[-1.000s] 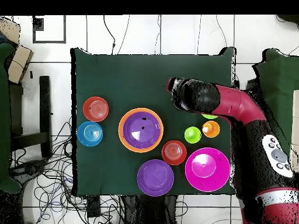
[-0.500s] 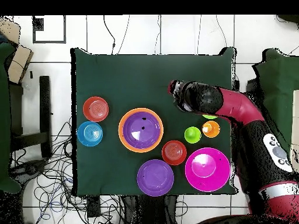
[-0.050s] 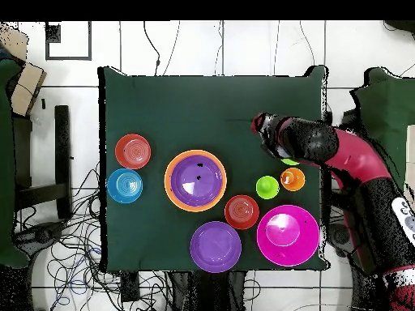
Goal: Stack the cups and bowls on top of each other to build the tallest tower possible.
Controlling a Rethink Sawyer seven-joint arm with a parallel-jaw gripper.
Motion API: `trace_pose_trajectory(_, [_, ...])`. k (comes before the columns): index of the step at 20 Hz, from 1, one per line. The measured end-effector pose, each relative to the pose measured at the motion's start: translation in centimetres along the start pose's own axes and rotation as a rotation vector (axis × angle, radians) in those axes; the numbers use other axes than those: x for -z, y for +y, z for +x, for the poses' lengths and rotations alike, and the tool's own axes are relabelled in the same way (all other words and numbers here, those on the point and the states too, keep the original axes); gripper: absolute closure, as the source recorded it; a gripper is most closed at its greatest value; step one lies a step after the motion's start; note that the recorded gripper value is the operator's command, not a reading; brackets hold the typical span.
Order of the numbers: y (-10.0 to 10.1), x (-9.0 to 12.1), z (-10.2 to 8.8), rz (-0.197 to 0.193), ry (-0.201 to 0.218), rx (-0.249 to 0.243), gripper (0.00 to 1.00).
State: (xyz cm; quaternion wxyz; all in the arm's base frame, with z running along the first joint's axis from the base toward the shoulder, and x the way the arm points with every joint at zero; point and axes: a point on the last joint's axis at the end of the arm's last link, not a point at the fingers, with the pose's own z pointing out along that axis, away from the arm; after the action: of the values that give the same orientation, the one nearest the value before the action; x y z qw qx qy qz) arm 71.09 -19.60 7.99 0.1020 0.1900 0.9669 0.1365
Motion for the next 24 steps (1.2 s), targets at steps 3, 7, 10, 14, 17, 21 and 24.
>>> trace_pose_trajectory(3, [-0.4, 0.6, -0.1, 0.000, 0.009, -0.005, 0.00])
trace_pose_trajectory(7, [0.1, 1.2, -0.3, 0.000, 0.013, 0.004, 0.00])
trace_pose_trajectory(10, [0.8, 1.4, -0.5, 0.001, 0.007, 0.020, 0.00])
trace_pose_trajectory(14, [1.2, 1.1, -0.3, 0.009, 0.005, 0.045, 0.00])
trace_pose_trajectory(17, [1.3, 0.7, 0.0, 0.020, 0.002, 0.076, 0.00])
trace_pose_trajectory(21, [1.2, 0.1, 0.2, 0.014, 0.003, 0.092, 0.00])
trace_pose_trajectory(24, [1.4, -0.6, 0.4, -0.007, 0.011, 0.089, 0.00])
